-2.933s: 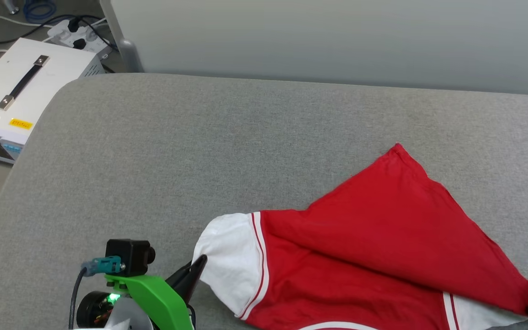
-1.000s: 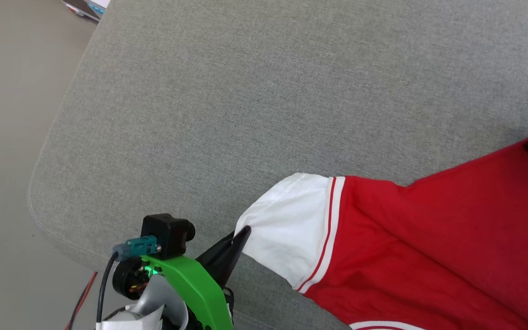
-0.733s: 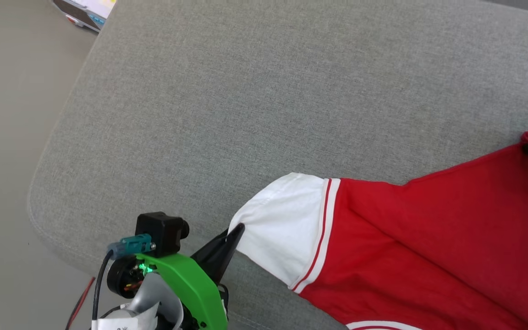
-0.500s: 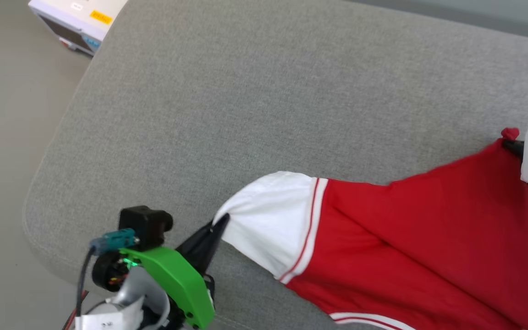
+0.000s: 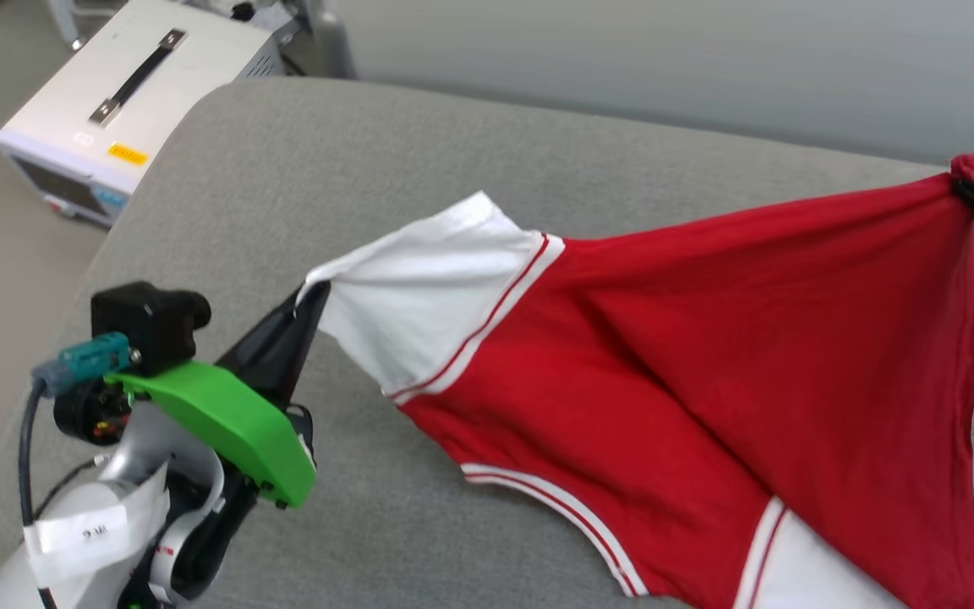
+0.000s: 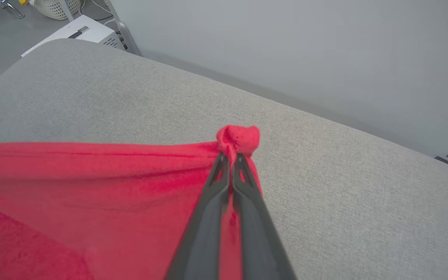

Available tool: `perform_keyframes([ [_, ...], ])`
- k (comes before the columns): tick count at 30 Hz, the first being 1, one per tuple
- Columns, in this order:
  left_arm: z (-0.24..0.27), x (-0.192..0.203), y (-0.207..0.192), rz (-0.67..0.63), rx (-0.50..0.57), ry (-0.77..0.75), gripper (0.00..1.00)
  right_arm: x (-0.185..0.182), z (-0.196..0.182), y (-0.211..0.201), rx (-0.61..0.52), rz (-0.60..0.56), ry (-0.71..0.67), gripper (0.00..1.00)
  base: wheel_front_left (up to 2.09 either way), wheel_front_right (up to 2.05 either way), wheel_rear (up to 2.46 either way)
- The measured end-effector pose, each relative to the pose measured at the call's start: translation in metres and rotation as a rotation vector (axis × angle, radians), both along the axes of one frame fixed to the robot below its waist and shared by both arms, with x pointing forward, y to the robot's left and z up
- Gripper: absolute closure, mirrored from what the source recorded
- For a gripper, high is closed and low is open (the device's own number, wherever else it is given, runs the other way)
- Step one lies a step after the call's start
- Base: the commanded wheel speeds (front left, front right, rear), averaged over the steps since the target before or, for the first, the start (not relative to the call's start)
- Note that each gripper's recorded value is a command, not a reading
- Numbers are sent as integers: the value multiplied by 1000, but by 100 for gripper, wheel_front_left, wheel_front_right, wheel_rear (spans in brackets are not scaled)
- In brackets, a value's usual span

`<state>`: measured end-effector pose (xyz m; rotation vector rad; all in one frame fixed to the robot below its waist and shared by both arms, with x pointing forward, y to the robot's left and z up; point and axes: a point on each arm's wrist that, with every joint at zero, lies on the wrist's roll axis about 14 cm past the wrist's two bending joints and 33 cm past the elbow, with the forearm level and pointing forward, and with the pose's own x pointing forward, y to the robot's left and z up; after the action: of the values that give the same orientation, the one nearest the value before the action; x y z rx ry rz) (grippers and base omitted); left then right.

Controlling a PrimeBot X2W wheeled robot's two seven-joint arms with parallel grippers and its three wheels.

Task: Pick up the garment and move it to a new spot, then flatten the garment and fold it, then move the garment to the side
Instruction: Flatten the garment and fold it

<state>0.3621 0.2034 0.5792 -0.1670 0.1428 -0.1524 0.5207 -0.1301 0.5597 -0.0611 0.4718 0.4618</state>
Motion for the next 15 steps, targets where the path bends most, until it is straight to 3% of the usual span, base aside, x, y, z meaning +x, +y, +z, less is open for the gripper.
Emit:
perform_keyframes([
  [15,145,18,-33,-85,196,-476,100,-68,127,-50,22,-66,-378,100,0,0,0],
])
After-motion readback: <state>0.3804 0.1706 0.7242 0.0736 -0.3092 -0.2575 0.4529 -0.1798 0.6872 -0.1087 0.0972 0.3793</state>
